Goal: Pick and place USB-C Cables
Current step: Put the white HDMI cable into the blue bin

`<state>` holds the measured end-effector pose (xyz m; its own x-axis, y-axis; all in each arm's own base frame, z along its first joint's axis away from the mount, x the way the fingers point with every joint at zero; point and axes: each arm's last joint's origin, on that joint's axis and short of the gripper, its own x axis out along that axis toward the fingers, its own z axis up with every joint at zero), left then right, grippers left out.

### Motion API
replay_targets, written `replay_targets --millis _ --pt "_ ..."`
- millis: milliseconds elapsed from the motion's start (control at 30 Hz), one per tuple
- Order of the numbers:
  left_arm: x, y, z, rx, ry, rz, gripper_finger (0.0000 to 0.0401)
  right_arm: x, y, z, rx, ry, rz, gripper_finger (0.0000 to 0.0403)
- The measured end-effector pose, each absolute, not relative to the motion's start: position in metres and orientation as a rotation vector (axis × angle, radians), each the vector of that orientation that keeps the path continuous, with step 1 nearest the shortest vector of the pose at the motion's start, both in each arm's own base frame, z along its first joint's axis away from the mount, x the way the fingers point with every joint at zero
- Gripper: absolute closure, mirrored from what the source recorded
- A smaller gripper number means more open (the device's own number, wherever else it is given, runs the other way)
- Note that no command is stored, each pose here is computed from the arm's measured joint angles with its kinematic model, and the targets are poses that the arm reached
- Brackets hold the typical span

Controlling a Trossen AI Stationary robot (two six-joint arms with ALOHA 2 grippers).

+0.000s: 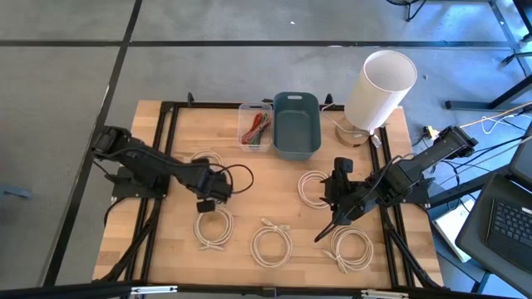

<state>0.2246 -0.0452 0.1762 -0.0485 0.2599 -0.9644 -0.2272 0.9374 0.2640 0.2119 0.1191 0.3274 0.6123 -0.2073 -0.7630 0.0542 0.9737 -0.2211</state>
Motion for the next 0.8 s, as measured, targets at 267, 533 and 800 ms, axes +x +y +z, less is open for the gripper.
replay_targets --millis 267,533,800 --pt "0.215 -0.022 0.148 -0.032 1.575 0.414 0.0297 0.212 0.119 0.327 -0.183 0.901 -0.152 0.0175" --pt "0.213 -0.015 0.137 -0.040 1.547 0.423 0.0302 0.212 0.119 0.327 -0.187 0.902 -0.150 0.0175" --pt "0.218 -0.017 0.142 -0.118 1.534 0.418 0.0372 0.212 0.119 0.327 -0.188 0.902 -0.150 0.0175"
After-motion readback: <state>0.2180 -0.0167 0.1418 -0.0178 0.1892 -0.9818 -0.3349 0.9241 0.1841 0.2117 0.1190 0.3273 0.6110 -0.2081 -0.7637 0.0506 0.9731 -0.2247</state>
